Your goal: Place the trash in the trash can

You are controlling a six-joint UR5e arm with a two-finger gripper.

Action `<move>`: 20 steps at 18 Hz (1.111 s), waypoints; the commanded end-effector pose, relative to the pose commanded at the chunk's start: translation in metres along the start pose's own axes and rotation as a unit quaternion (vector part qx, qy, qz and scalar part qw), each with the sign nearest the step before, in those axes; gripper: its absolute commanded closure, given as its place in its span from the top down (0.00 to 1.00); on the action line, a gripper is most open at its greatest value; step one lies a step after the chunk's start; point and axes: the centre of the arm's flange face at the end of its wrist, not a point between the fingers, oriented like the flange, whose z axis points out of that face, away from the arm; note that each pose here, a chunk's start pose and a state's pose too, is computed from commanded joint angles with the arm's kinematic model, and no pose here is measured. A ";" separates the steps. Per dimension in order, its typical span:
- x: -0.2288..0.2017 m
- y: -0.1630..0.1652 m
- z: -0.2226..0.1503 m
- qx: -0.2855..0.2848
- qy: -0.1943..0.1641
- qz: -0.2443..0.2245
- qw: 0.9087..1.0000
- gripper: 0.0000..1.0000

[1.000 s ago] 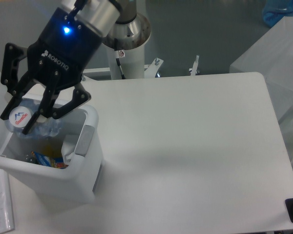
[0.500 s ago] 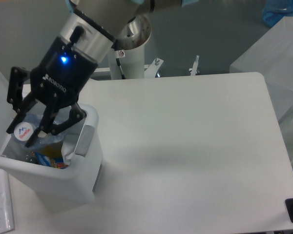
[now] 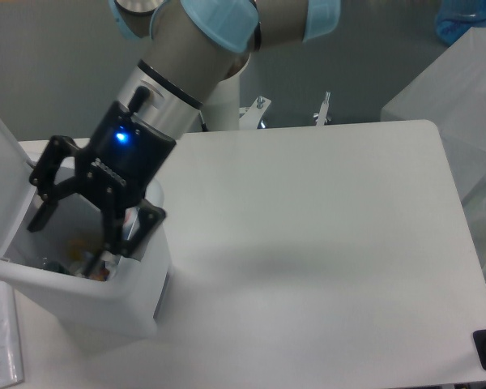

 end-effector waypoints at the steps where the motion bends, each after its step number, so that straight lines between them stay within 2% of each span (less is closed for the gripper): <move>1: -0.011 0.004 -0.007 0.001 -0.008 -0.005 1.000 1.00; 8: -0.103 0.056 -0.076 0.004 -0.076 -0.036 0.996 1.00; 10: -0.116 0.067 -0.080 0.000 -0.082 -0.029 0.996 1.00; 14: -0.163 0.103 -0.085 -0.017 -0.100 -0.051 0.993 1.00; 17: -0.186 0.126 -0.096 -0.086 -0.171 -0.049 0.980 1.00; 20: -0.198 0.142 -0.092 -0.135 -0.205 -0.052 0.968 1.00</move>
